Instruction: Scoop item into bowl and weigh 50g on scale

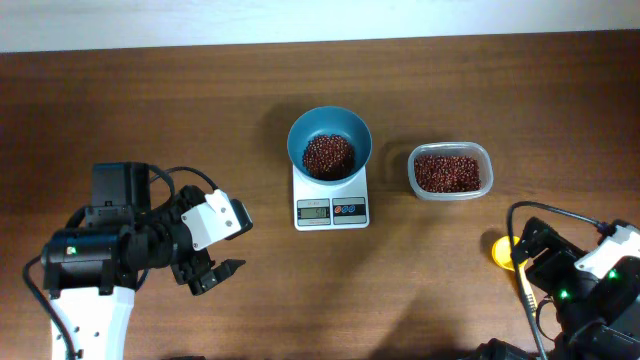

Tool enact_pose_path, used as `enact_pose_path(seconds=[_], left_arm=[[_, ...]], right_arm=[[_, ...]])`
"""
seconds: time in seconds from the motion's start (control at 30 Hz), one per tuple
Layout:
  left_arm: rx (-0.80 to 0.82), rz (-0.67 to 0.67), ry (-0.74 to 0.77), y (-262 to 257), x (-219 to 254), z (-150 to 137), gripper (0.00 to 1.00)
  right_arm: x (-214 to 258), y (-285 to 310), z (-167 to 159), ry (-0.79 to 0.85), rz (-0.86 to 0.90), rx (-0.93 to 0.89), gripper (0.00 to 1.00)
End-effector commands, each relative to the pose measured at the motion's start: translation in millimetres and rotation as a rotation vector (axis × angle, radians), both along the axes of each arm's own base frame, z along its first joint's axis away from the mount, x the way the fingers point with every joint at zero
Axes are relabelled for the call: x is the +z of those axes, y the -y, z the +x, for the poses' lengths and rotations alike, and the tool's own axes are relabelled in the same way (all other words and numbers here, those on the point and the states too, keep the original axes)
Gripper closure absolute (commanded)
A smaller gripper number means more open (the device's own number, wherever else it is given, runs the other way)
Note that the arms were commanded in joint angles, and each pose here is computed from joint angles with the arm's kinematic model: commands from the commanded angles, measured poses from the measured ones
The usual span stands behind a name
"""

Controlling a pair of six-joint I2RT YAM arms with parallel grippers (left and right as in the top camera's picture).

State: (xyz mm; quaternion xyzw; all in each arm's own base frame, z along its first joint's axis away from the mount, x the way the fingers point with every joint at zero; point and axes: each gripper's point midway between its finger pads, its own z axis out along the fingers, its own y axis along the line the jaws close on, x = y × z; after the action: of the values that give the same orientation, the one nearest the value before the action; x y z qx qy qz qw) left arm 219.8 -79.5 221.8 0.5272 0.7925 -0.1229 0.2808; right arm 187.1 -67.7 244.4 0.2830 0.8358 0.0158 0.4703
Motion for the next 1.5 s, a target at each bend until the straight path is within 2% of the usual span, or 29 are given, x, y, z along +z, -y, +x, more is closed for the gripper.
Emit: enact_pose_path(seconds=[0.0, 0.37, 0.57, 0.8, 0.97, 1.47], left_arm=[[-0.008, 0.003, 0.034, -1, 8, 1, 0.02], [-0.008, 0.003, 0.033, -1, 8, 1, 0.02], [-0.008, 0.003, 0.033, -1, 8, 1, 0.02], [-0.008, 0.003, 0.033, -1, 8, 1, 0.02], [-0.008, 0.003, 0.033, -1, 8, 1, 0.01], [-0.008, 0.003, 0.033, -1, 8, 1, 0.02]], right_arm=[[-14, -8, 5, 0.005, -0.099, 0.099, 0.01], [-56, -5, 32, 0.343, -0.273, 0.108, 0.01], [-73, -6, 37, 0.367, -0.288, 0.115, 0.01], [-79, -45, 47, 0.366, -0.41, 0.339, 0.01], [-87, -53, 58, 0.439, -0.453, 0.37, 0.01], [-88, -64, 59, 0.449, -0.449, 0.403, 0.01]])
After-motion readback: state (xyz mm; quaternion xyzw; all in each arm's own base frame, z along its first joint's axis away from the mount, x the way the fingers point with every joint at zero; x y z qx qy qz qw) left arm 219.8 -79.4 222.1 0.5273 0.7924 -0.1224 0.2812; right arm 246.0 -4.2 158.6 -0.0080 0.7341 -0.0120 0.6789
